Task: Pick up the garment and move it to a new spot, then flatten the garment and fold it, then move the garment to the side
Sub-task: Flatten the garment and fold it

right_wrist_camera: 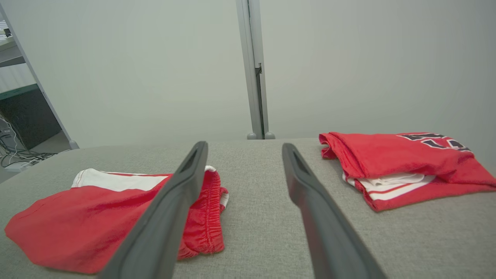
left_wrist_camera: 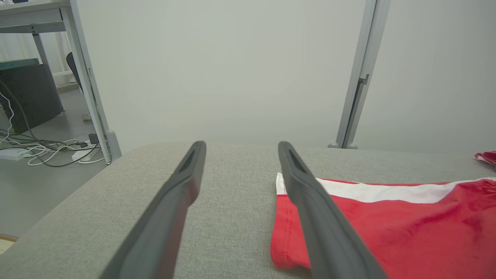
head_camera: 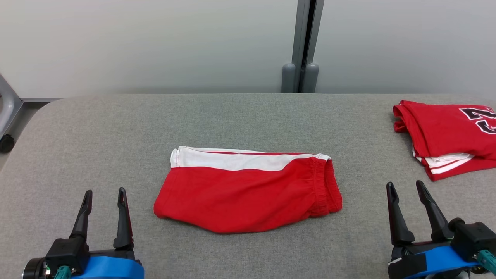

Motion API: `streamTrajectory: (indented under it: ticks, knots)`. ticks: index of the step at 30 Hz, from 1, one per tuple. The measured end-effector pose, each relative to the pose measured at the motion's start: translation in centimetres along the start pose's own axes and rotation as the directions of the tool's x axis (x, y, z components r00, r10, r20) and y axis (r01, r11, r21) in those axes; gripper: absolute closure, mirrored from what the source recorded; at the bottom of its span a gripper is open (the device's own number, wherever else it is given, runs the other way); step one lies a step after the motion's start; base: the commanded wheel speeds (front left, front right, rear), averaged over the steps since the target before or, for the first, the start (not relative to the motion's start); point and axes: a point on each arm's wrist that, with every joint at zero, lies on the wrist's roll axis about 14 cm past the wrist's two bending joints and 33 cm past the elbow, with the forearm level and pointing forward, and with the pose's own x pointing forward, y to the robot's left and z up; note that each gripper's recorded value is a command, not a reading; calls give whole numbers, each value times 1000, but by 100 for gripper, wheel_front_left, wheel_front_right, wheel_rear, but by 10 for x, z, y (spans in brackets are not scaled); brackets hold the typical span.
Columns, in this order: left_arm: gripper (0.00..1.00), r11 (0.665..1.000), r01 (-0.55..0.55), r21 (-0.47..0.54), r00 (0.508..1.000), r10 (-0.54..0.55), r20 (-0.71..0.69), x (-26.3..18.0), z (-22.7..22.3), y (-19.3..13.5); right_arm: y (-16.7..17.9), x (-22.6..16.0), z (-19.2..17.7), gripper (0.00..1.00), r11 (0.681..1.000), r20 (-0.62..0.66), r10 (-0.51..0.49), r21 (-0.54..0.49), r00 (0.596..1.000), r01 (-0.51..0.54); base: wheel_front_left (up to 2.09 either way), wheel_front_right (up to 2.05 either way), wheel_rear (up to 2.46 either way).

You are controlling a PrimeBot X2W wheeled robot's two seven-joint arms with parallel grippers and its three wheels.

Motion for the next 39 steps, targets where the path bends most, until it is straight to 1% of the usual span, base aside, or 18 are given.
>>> streamTrajectory:
  ticks: [6,9,12,18,20,22,25,28,31,35,39]
  knots:
    - [0,1000,-1,2,1000,1,6,-1,1,0,0,-2,-3,0,1000,-13,-1,-5,1000,1,0,0,0]
    - [0,1000,1,4,1000,-1,7,0,1,0,5,1,-6,0,1000,-27,16,-12,1000,-17,0,0,0]
    - [0,1000,-2,7,1000,2,4,0,-1,1,19,12,-2,0,998,-19,58,-19,998,-58,0,0,0]
    - [0,1000,-2,5,1000,2,-8,0,-5,0,51,46,14,0,986,19,161,-56,987,-159,0,0,0]
    - [0,1000,-1,5,1000,1,-10,1,-6,-1,58,56,11,0,981,-1,180,-71,984,-180,0,0,0]
    - [0,1000,-4,0,1000,4,-8,3,-5,0,61,65,2,0,979,-30,188,-72,982,-190,0,0,0]
    - [0,1000,-13,-4,1000,13,-10,5,-6,1,62,73,-22,0,976,-114,191,-80,975,-201,0,0,0]
    - [0,1000,-25,-2,999,25,-26,4,-11,5,60,73,-60,0,975,-235,182,-82,955,-206,0,0,0]
    - [0,999,-37,-4,999,37,-31,6,-13,8,53,71,-91,0,976,-324,163,-87,932,-201,0,0,0]
    - [0,999,-50,-3,998,50,-47,6,-18,12,47,66,-120,0,978,-405,145,-77,903,-192,0,0,0]
    - [0,998,-55,-5,997,55,-45,9,-18,13,43,61,-138,0,982,-456,129,-64,881,-177,0,0,0]
